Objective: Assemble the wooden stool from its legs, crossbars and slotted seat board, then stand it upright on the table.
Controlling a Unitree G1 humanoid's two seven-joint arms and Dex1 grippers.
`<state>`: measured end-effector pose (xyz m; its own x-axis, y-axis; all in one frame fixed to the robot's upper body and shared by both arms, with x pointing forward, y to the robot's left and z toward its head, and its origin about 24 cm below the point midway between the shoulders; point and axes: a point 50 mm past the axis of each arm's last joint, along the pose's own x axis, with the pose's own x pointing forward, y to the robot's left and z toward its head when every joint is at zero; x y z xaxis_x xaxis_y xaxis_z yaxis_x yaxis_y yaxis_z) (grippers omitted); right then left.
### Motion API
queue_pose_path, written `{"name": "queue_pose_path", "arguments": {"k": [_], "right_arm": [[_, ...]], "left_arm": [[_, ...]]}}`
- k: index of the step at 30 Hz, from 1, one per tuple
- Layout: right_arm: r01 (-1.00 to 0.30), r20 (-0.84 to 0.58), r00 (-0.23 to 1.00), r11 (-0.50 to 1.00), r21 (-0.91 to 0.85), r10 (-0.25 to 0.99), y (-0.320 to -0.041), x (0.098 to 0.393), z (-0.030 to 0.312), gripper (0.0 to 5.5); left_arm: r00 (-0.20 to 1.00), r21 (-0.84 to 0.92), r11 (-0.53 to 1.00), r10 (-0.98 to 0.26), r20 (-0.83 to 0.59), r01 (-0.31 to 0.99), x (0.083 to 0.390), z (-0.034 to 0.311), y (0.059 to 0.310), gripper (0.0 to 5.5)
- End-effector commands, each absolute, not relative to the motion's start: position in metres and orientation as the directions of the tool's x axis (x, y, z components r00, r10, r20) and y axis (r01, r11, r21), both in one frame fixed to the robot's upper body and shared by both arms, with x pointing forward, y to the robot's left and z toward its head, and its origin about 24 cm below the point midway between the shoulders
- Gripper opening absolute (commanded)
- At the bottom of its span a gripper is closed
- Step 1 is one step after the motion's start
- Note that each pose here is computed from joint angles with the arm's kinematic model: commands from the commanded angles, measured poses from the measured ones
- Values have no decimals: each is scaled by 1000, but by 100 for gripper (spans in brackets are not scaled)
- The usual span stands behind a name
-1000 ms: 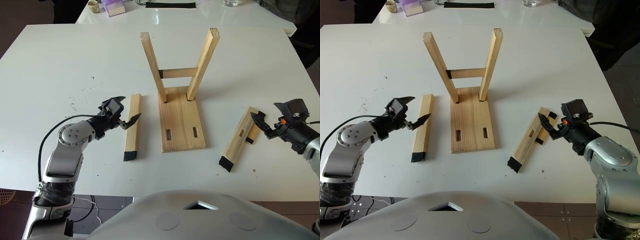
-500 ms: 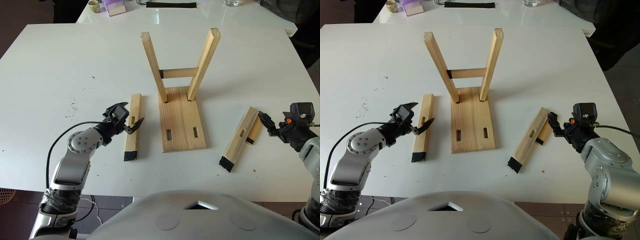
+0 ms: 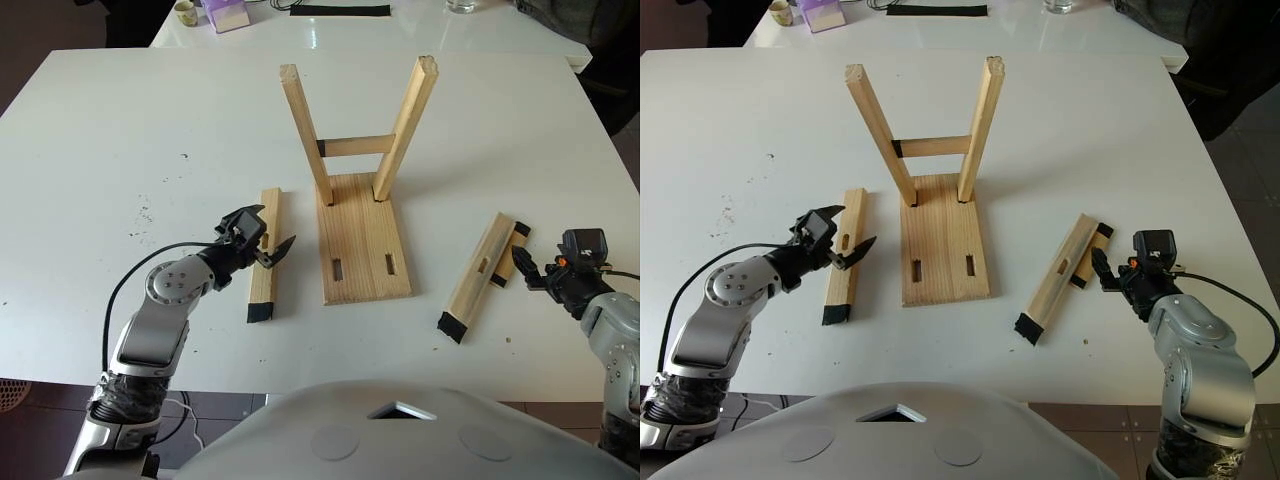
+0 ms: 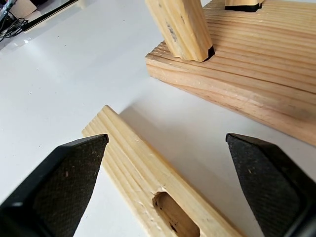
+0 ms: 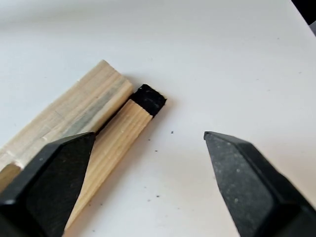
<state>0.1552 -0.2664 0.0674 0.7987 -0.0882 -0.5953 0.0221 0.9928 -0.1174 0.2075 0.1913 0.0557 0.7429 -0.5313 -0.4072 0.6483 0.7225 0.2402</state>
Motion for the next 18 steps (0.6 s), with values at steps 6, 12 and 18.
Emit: {"name": "queue_pose_path", "arguments": {"k": [6, 12, 18], "right_arm": [[12, -594, 801, 994, -109, -74, -260, 153, 59, 407], [-51, -610, 792, 996, -71, -3, -242, 155, 52, 407], [-73, -650, 760, 993, -93, -6, -244, 144, 47, 407]], "left_arm": [[741, 245, 716, -541, -397, 654, 210, 57, 184, 444], [729, 249, 699, -556, -400, 670, 212, 57, 180, 444], [727, 248, 698, -560, -396, 672, 211, 60, 180, 444]]}}
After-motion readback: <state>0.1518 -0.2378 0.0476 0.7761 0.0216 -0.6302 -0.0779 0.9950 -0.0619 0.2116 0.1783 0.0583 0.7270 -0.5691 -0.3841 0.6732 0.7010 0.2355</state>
